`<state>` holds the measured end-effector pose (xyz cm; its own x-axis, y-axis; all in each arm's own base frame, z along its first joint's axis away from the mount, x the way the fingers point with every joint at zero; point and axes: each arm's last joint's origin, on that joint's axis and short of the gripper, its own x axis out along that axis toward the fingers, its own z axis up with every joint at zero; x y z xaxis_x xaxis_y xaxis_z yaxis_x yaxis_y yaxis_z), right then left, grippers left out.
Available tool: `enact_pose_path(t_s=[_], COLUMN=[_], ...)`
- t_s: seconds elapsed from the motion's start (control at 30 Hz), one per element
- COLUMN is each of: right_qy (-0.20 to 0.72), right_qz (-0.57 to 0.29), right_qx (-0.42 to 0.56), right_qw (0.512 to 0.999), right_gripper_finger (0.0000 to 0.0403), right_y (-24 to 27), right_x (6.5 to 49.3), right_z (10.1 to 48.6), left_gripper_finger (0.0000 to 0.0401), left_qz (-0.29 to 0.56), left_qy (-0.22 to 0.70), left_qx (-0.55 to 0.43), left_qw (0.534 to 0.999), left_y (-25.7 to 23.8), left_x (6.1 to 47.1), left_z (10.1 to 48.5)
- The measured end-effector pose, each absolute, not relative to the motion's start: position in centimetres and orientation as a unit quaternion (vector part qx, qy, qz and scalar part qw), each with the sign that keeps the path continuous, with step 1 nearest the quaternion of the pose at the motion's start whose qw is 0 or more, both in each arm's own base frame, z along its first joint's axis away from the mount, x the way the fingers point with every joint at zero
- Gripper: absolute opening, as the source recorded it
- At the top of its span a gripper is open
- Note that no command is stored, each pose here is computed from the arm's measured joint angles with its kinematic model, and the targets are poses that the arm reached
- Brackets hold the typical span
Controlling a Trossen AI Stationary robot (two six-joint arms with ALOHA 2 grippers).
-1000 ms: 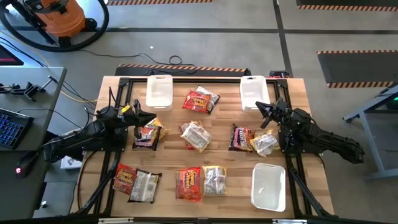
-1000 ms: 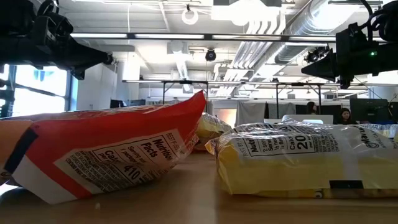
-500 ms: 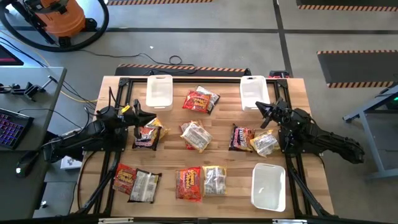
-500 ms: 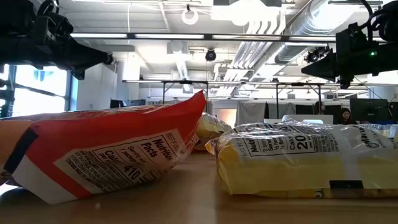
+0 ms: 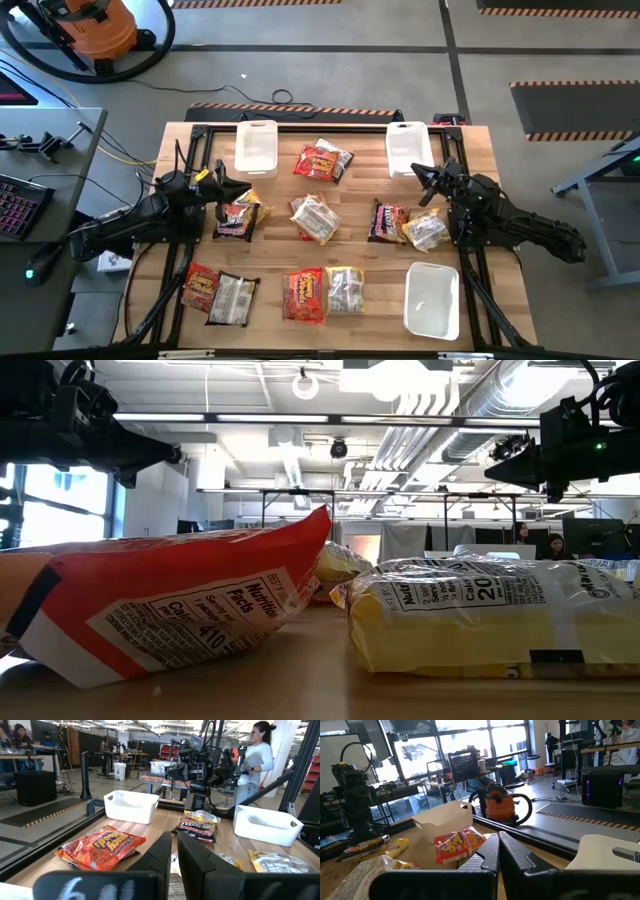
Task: Sort Maruchan noodles
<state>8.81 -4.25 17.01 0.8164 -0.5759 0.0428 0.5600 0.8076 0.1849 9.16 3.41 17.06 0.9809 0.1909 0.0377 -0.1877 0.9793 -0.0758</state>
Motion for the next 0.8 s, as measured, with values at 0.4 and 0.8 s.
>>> enact_pose_path(t_s=[0.4,0.8], right_qy=[-0.206,-0.100], right_qz=[-0.285,-0.237], right_qx=[0.047,0.145], right_qw=[0.935,0.955], right_gripper_finger=[0.0000,0.0030], right_y=[-4.0,-4.2], right_x=[8.2,10.0], right_z=[20.1,22.2], left_gripper_finger=[0.0023,0.0023], left_qz=[0.095,0.095], left_qy=[-0.022,-0.022], left_qx=[-0.036,-0.036], left_qw=[0.995,0.995], left_y=[3.4,3.4], left_x=[9.2,9.2], left_z=[17.1,17.1])
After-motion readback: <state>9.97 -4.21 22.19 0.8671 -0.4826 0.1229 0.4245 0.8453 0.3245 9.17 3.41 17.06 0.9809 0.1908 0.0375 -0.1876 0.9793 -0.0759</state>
